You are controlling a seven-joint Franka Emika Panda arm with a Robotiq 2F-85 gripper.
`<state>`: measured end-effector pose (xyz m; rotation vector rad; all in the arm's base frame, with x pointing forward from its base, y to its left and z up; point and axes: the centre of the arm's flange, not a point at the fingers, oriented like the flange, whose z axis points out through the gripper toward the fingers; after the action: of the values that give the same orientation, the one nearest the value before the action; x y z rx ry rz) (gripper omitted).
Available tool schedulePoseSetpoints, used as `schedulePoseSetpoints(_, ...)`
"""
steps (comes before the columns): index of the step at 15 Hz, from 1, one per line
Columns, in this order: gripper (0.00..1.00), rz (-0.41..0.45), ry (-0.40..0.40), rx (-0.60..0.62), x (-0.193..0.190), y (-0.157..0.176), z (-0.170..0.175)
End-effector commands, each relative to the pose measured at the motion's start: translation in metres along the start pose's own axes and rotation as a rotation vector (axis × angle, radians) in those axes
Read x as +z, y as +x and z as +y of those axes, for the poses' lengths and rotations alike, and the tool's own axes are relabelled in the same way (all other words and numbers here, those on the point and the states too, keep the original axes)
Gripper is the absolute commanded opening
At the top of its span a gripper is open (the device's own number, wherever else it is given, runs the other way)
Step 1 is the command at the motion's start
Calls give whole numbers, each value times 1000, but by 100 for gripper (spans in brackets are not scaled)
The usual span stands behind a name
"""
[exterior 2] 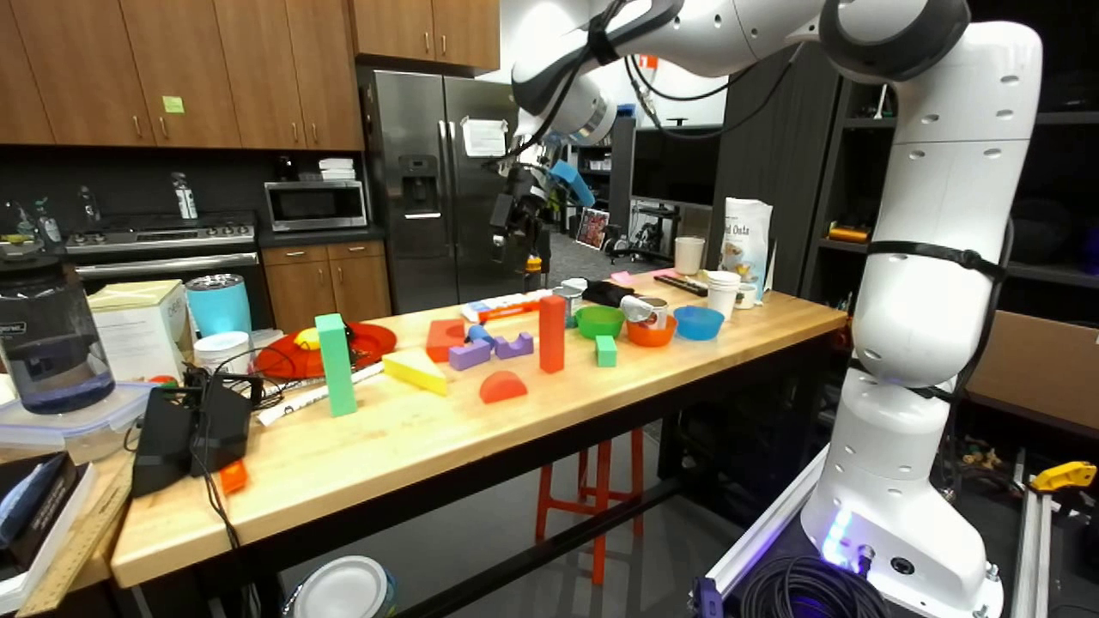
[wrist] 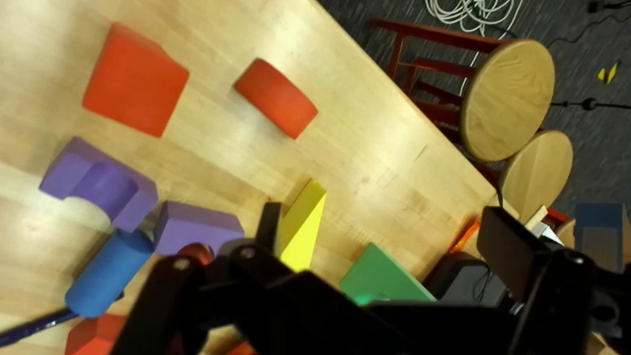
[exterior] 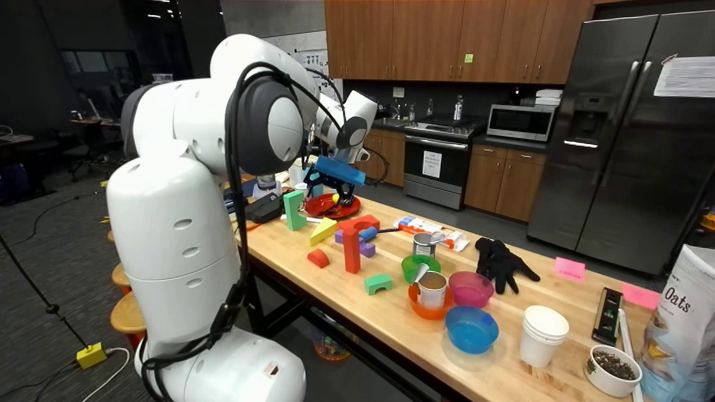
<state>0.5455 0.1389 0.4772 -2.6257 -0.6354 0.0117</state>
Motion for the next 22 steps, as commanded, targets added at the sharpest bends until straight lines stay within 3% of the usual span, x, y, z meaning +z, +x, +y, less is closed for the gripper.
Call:
schedulePoseSetpoints(1,100,-90,-10,131,-1,-8,4)
schedulePoseSetpoints(2,100,-53,2,67,6,-5,3)
schedulePoseSetpoints(8,100,-77,-9,120,7,-8,6)
schedulePoseSetpoints(15,100,-117,233,341,30,-28,17)
schedulePoseSetpoints(22,100,-191,399,650,58,-62,24)
